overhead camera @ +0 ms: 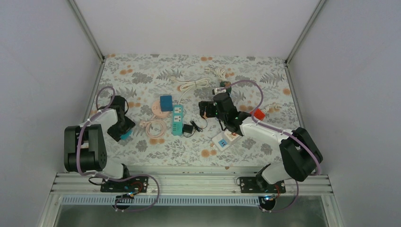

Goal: Insert the plug

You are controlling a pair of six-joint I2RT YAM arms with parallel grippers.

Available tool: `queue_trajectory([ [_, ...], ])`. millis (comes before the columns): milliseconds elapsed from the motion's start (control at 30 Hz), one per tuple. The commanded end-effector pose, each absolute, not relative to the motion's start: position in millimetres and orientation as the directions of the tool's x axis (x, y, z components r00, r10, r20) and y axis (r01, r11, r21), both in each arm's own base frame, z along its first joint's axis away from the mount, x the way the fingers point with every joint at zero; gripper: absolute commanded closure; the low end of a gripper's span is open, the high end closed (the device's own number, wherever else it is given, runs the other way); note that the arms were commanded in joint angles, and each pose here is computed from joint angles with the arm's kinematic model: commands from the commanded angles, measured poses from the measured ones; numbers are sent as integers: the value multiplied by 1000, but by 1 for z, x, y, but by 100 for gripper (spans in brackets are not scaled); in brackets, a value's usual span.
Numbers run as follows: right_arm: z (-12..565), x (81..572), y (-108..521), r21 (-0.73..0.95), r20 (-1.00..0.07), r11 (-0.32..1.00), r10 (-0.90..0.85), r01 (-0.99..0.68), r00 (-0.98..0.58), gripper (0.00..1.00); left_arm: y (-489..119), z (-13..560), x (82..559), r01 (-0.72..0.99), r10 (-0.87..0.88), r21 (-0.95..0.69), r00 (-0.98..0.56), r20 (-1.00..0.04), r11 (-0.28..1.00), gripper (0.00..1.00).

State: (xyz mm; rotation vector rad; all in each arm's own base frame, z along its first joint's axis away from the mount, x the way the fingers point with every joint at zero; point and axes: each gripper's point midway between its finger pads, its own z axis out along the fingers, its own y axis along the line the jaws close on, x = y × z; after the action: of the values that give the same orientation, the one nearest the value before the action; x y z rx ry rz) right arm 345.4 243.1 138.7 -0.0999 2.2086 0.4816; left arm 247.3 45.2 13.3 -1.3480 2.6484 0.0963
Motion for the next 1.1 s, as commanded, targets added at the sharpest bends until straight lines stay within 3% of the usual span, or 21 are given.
queue_trajectory([
  [0,135,350,240,301,-770,929,104,-215,-630,0,48,12,256,-802,-792,-44,-577,-201,595,33],
  [100,134,350,240,301,-769,929,102,-216,-631,0,47,15,257,-794,-785,-54,-585,-205,606,41],
  [300,134,350,243,308,-767,923,98,-231,-634,0,21,54,282,-707,-738,-214,-629,-246,674,45],
  [500,144,343,259,352,-770,880,80,-318,-633,0,-67,121,329,-319,-458,-366,-792,-403,874,45],
  [633,178,335,273,404,-781,821,81,-403,-619,0,-117,153,346,-54,-222,-298,-794,-565,953,46],
  [800,229,315,280,505,-766,713,111,-486,-633,0,-179,198,353,267,67,-151,-660,-748,952,46],
  [900,258,306,278,545,-762,652,124,-527,-635,0,-216,243,358,429,195,-40,-491,-849,902,45],
  [1067,304,300,270,554,-771,622,132,-553,-623,3,-261,297,350,659,262,107,-142,-954,744,45],
])
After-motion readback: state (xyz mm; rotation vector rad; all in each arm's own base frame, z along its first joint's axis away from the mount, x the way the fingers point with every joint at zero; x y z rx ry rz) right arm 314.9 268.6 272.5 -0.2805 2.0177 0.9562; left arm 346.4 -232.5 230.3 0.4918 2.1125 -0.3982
